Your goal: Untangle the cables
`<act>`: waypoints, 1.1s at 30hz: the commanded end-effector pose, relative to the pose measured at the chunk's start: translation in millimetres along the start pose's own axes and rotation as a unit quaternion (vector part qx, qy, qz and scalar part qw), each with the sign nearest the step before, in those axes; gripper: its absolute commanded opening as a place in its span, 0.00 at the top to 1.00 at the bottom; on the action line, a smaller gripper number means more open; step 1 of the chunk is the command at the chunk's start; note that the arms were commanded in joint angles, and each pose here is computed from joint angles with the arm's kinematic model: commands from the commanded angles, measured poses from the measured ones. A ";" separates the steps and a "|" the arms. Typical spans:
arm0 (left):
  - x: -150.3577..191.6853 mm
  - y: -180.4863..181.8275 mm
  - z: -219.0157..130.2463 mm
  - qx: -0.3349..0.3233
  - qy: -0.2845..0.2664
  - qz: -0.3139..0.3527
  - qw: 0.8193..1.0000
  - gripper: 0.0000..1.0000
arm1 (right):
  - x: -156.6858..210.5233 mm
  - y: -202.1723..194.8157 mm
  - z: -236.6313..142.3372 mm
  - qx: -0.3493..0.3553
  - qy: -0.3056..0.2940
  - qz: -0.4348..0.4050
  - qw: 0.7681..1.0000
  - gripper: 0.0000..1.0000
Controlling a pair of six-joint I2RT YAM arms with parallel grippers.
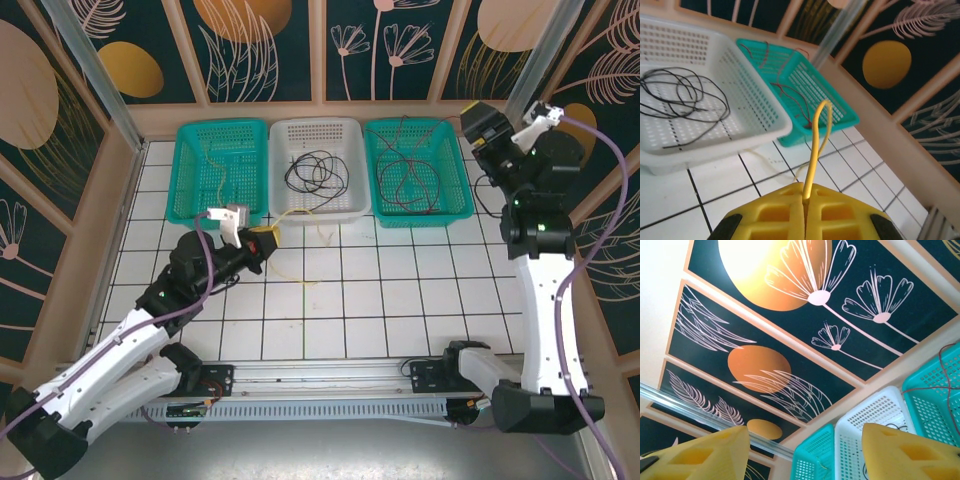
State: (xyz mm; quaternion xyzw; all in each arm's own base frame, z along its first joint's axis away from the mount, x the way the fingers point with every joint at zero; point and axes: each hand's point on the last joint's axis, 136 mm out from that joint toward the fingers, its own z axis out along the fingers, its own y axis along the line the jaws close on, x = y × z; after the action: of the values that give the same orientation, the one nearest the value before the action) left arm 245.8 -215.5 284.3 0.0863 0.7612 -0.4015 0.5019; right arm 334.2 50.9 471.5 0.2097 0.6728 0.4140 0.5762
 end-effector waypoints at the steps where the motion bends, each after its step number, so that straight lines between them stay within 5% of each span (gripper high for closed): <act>1: -51.4 -5.8 -7.6 -0.032 -0.064 -0.014 0.997 1.00 | 14.0 -11.9 -13.2 0.015 0.013 -0.024 1.000 0.39; 12: -186.7 18.8 -13.7 -0.118 -0.197 -0.027 0.973 1.00 | 89.1 -39.1 -34.5 0.014 0.100 -0.032 0.994 0.37; 18: -240.5 95.6 -19.3 -0.159 -0.287 -0.130 0.936 1.00 | 128.2 -34.0 -27.3 0.012 0.142 -0.057 0.988 0.37; 25: -262.9 154.7 -11.4 -0.116 -0.367 -0.186 0.904 1.00 | 167.5 -39.2 -17.0 0.011 0.193 -0.074 0.978 0.37; 33: -212.4 229.4 23.5 -0.171 -0.332 -0.231 0.898 1.00 | 182.1 -58.3 -17.5 0.036 0.210 -0.091 0.973 0.37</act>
State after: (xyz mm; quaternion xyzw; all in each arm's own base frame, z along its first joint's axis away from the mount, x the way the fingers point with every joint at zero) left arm 481.0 -23.8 349.3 -0.3125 0.6194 -0.3554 0.6264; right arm 283.1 153.9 321.4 0.0834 0.8045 0.3894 0.4408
